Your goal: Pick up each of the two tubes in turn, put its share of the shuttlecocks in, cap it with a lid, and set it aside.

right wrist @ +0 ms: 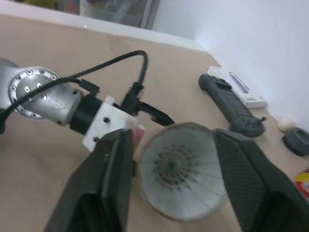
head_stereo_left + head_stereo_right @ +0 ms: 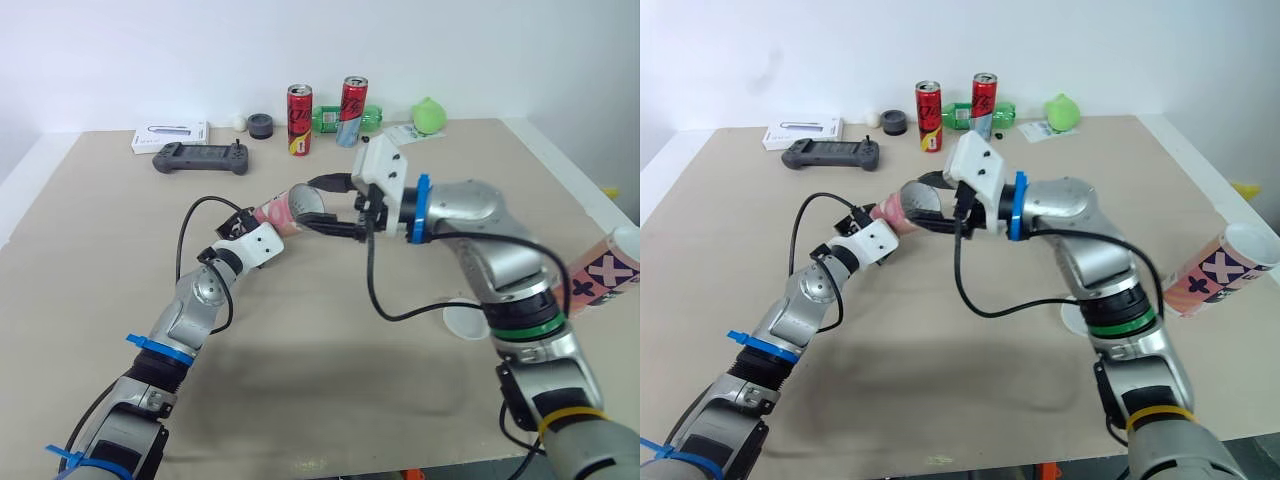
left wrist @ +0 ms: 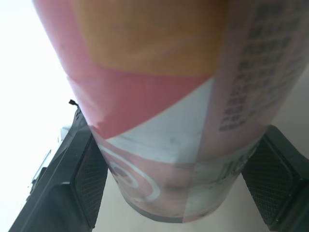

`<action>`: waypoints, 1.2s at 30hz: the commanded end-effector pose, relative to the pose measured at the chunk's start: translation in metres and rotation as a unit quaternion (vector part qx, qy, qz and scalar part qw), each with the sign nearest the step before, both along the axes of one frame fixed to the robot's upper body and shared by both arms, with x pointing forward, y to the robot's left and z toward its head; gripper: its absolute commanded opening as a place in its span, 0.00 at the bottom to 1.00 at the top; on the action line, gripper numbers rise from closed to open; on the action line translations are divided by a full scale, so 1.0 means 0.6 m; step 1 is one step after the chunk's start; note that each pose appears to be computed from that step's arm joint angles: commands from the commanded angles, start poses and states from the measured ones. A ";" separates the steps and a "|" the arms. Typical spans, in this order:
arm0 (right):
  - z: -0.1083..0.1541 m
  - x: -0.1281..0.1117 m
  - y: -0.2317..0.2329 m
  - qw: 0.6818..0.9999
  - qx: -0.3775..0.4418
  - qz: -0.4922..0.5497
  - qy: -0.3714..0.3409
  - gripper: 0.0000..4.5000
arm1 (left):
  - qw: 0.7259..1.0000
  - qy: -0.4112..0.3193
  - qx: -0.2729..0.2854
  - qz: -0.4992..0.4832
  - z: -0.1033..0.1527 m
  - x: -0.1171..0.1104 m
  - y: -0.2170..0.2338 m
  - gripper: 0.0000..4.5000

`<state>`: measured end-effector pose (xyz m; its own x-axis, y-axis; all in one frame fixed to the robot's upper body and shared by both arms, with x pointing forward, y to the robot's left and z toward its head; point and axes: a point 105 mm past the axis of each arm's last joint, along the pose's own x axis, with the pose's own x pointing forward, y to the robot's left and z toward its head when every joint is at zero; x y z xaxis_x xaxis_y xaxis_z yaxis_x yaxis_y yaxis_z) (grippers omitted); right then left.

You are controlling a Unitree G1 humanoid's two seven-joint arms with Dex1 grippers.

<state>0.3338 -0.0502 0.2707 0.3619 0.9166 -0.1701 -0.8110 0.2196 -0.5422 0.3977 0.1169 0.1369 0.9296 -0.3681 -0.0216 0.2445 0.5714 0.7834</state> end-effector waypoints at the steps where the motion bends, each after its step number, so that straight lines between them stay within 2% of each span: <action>1: 0.024 0.001 -0.003 0.998 -0.044 0.009 -0.036 0.33 | 1.000 -0.029 -0.011 -0.001 0.028 -0.002 -0.001 0.82; 4: 0.011 0.023 0.011 0.993 -0.106 0.006 -0.052 0.02 | 0.999 -0.030 -0.012 -0.004 0.029 -0.001 -0.006 0.82; 13: -0.053 0.097 0.065 0.969 -0.232 -0.014 -0.080 0.02 | 0.999 -0.034 -0.017 -0.006 0.033 -0.003 -0.012 0.82; 20: -0.081 0.106 0.110 0.955 -0.276 0.011 -0.108 0.02 | 0.999 -0.033 -0.020 -0.006 0.032 -0.006 -0.015 0.82; 26: -0.035 0.084 0.118 0.968 -0.216 0.040 -0.117 0.02 | 0.999 -0.030 -0.023 -0.004 0.030 -0.007 -0.012 0.82; 29: -0.002 0.063 0.097 0.973 -0.189 0.052 -0.121 0.02 | 0.999 -0.025 -0.028 -0.014 0.028 -0.010 -0.019 0.82; 36: 0.034 0.017 0.054 0.977 -0.163 0.071 -0.113 0.02 | 0.999 -0.012 -0.049 -0.018 0.023 -0.011 -0.017 0.82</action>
